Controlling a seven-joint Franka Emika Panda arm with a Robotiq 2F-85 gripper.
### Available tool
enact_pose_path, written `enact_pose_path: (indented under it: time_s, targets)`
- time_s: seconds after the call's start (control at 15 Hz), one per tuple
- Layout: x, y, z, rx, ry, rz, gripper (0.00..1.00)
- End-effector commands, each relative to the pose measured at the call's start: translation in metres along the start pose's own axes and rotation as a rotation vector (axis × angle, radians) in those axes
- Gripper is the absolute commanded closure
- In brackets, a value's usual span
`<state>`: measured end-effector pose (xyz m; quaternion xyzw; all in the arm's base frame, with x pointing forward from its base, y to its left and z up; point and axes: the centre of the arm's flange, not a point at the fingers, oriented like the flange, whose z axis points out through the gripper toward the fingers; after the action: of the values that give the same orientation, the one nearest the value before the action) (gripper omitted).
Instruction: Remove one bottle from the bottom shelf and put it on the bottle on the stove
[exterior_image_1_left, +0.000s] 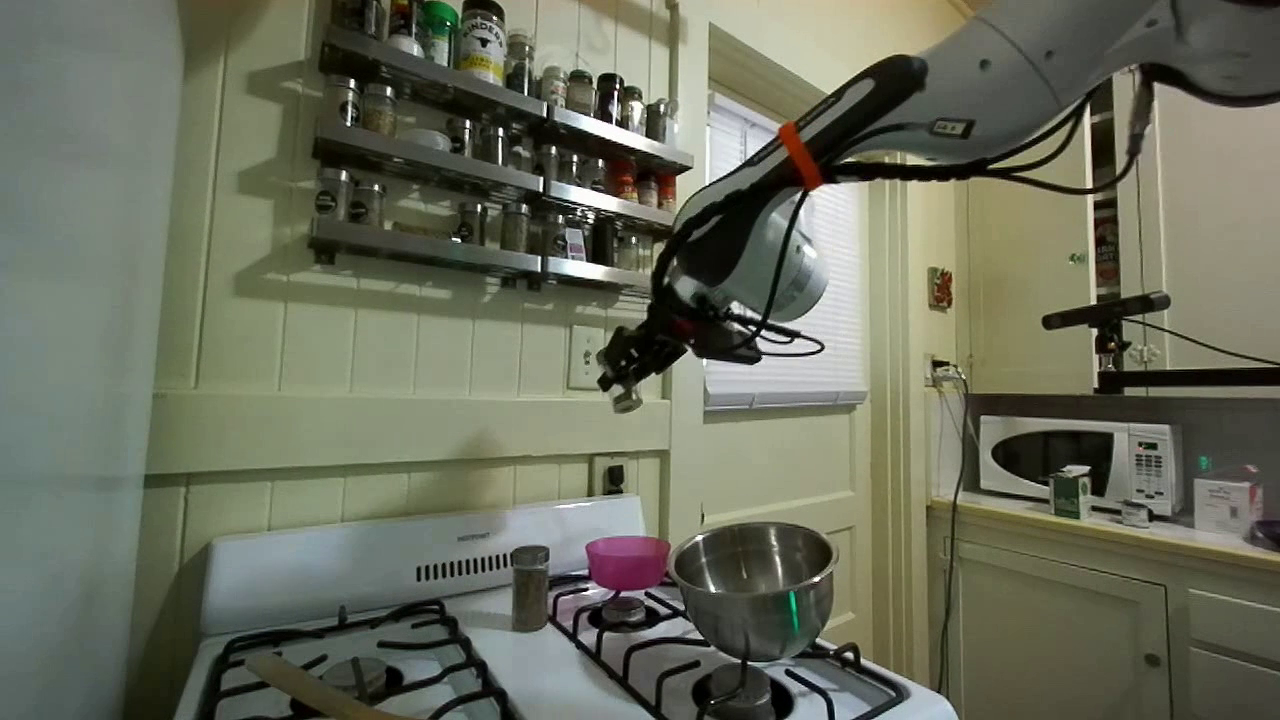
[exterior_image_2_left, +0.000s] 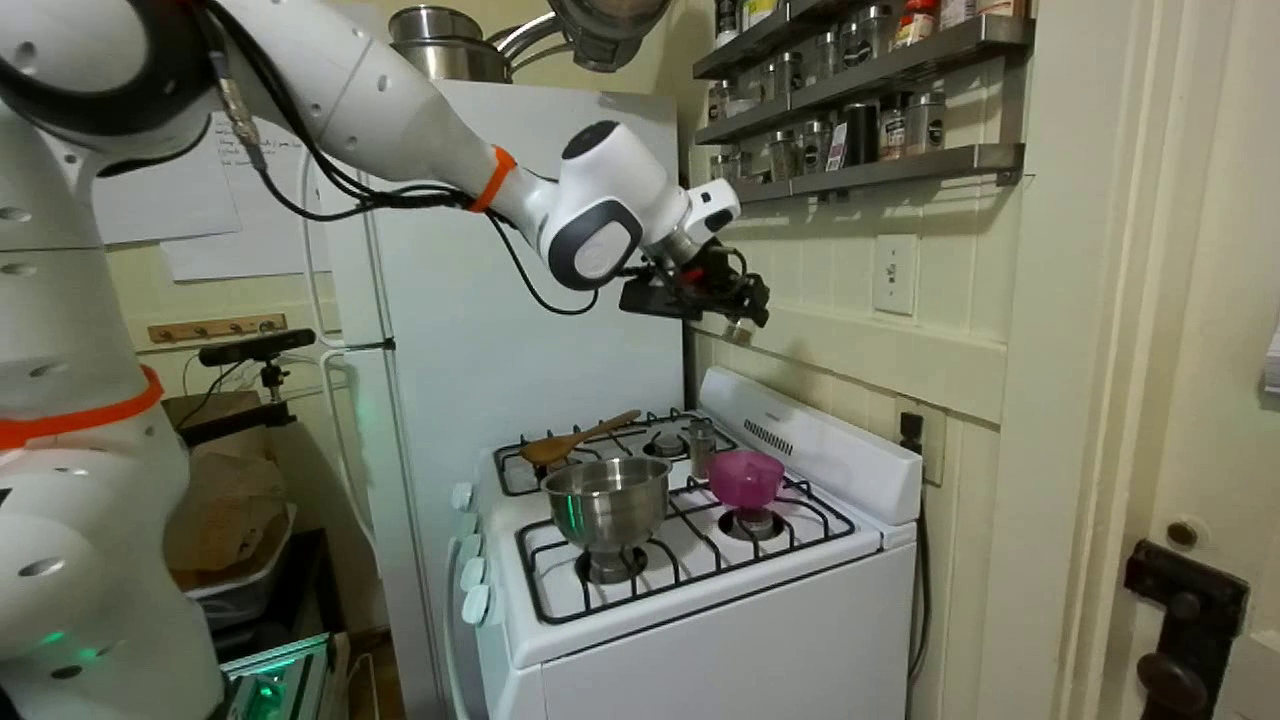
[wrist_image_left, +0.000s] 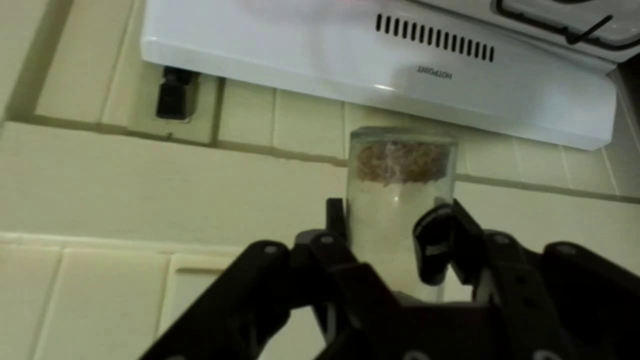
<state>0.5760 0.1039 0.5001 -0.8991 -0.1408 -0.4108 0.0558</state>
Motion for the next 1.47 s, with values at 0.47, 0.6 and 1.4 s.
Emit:
enact_pose_path:
  time_s: [0.47,0.6,1.4]
  targets:
    - [-0.010,-0.056,0.081,0.092,-0.006,0.023,0.50]
    - [-0.009,-0.063,0.087,0.107,0.026,0.021,0.75]
    - [-0.052,-0.126,0.082,-0.083,0.387,-0.030,0.75]
